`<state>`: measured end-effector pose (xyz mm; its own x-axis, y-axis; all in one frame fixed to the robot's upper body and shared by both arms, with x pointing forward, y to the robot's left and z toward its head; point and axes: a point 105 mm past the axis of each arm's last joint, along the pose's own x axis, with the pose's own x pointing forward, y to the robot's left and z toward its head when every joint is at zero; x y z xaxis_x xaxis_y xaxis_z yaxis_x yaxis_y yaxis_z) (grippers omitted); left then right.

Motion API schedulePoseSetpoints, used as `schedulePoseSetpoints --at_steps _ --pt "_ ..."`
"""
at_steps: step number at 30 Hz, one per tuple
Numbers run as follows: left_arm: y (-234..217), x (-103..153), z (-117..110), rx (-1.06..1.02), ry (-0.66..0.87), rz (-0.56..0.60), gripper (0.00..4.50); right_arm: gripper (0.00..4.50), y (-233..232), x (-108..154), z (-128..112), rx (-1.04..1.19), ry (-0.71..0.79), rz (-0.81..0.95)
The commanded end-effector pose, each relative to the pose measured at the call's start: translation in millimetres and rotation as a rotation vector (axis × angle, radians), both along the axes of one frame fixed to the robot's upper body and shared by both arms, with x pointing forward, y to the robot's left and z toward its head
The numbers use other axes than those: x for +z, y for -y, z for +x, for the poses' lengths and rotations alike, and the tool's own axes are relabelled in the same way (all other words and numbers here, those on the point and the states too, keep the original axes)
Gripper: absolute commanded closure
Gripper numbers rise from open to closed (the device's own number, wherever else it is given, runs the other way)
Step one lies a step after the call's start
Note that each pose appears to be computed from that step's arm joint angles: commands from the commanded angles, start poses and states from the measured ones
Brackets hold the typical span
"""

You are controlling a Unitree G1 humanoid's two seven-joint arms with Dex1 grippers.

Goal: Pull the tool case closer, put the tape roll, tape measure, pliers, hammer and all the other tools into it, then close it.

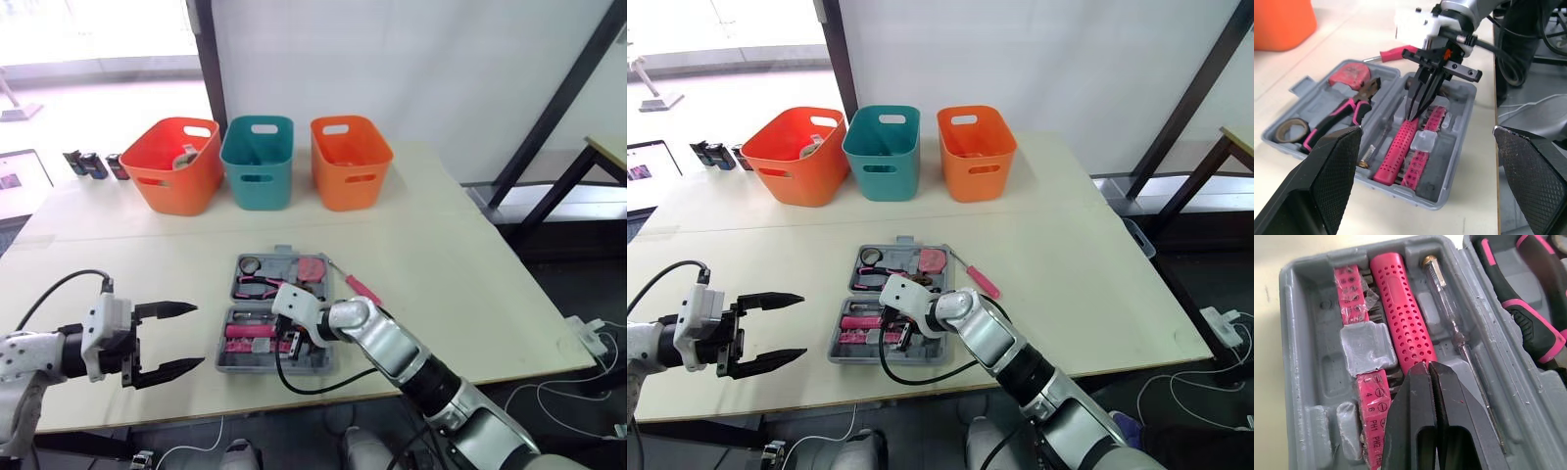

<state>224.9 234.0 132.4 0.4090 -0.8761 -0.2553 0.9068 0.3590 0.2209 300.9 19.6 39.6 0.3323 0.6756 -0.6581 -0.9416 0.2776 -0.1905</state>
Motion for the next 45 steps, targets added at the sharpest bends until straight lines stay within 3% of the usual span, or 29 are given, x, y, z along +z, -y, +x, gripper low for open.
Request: schedulePoseSetpoints --at_steps 1,3,5,9,11,13,15,16,19,22,26,34,42,45 --pt "-1.7 9.8 -0.1 -0.011 0.033 0.021 0.00 4.43 60.4 -87.5 -24.2 -0.169 -0.273 -0.338" --pt "-1.0 9.5 -0.3 -0.012 0.031 0.021 0.00 4.43 52.6 -82.0 -20.8 -0.174 -0.269 -0.290" --pt "-1.2 8.7 -0.1 -0.005 0.026 0.016 0.00 4.43 28.5 -54.0 -13.1 -0.147 -0.224 -0.122" --pt "-5.1 6.6 -1.2 0.019 0.014 0.007 0.00 4.43 5.5 34.5 0.5 -0.031 0.009 0.207" --pt "-8.0 5.4 -1.7 0.033 0.010 0.003 0.00 4.43 9.3 65.0 5.3 -0.038 0.086 0.304" --pt "-17.4 1.4 -4.3 0.068 -0.011 0.008 0.00 4.43 33.1 123.8 9.3 -0.080 0.191 0.485" --pt "-27.5 0.1 -5.9 0.109 -0.017 0.017 0.00 4.43 64.5 148.2 5.0 -0.120 0.243 0.532" --pt "-34.6 -0.7 -6.1 0.140 -0.022 0.023 0.00 4.43 83.5 145.5 2.7 -0.149 0.237 0.504" --pt "-64.8 -2.7 -7.7 0.262 -0.029 0.040 0.00 3.58 155.5 128.5 -0.3 -0.322 0.223 0.388" --pt "-98.3 -5.1 -13.8 0.383 -0.039 0.074 0.00 2.16 231.2 102.1 -15.2 -0.474 0.207 0.231" --pt "-132.4 -8.8 -25.0 0.501 -0.062 0.095 0.00 0.03 299.1 85.9 -40.0 -0.621 0.189 0.172" --pt "-160.1 -18.0 -39.2 0.586 -0.095 0.111 0.00 0.03 323.8 69.3 -64.2 -0.665 0.180 0.141" --pt "-142.9 -19.0 -27.4 0.527 -0.073 0.084 0.00 0.03 301.2 70.0 -61.4 -0.622 0.182 0.179" --pt "-120.0 -21.6 -21.3 0.443 -0.072 0.064 0.00 0.03 271.6 74.8 -53.0 -0.591 0.193 0.214"
